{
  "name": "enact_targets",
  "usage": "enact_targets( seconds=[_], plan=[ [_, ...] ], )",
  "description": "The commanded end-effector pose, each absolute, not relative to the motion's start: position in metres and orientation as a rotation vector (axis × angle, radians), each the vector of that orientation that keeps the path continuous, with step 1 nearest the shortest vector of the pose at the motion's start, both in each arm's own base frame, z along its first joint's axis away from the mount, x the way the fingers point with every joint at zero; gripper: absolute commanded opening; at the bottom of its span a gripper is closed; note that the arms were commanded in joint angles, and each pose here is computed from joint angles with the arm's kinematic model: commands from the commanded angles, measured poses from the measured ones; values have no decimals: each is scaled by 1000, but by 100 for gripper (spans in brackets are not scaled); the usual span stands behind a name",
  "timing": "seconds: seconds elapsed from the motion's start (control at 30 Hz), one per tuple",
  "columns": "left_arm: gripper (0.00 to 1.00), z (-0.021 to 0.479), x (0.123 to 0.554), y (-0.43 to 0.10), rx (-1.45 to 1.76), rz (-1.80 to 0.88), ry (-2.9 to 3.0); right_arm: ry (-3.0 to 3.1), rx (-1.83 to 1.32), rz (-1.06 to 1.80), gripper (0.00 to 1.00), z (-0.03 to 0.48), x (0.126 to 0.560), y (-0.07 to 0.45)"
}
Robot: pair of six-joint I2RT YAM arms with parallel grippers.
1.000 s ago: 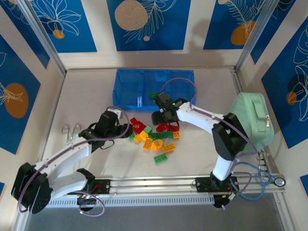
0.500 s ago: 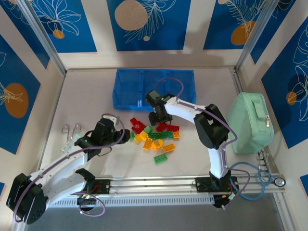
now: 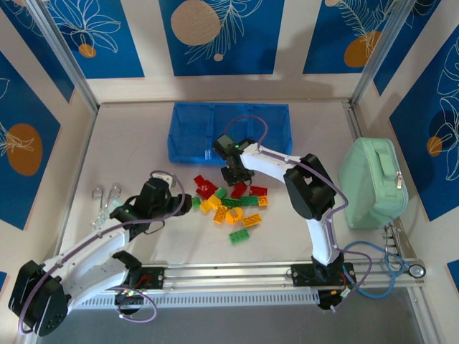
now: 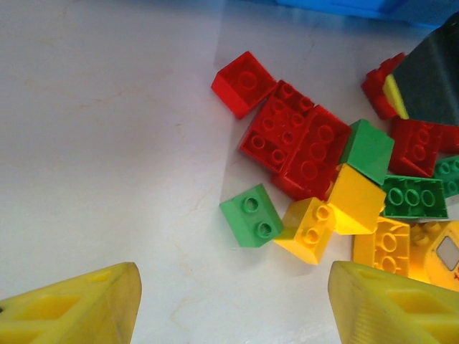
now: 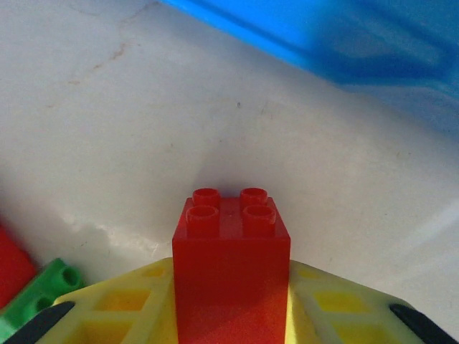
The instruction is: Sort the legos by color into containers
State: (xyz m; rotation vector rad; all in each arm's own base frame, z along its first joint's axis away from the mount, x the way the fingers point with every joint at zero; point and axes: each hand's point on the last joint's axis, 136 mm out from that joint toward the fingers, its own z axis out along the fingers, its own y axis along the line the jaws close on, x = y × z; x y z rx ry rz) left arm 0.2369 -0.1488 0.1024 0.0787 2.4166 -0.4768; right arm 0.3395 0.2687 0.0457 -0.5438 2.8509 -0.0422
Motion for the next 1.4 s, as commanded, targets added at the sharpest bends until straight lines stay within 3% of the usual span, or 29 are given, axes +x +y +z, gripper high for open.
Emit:
enact_targets(
  seconds=[0.0, 0.23, 0.63, 0.9, 1.0, 1.03, 1.37],
  plan=[
    [70, 118, 240, -145, 124, -424, 2391, 2717, -501, 4, 36, 109, 350, 269],
    [70, 119, 240, -156, 129, -495, 2387, 2621, -260, 31, 37, 169, 385, 216],
    [70, 116, 236, -165, 167, -530, 2400, 2728, 43, 42, 37, 140, 437, 142],
    [70, 118, 236, -176, 194, -576, 2401, 2784, 85, -20, 44, 117, 457, 131],
    [70, 118, 237, -180, 203, -585, 2413, 2768, 93, -56, 63, 125, 459, 129],
    [70, 117, 237, -181, 205, -588, 2417, 2751, 91, -66, 65, 131, 458, 130],
    [70, 123, 261, -208, 271, -613, 2462, 2588, -18, -1, 66, 189, 420, 159]
  ],
)
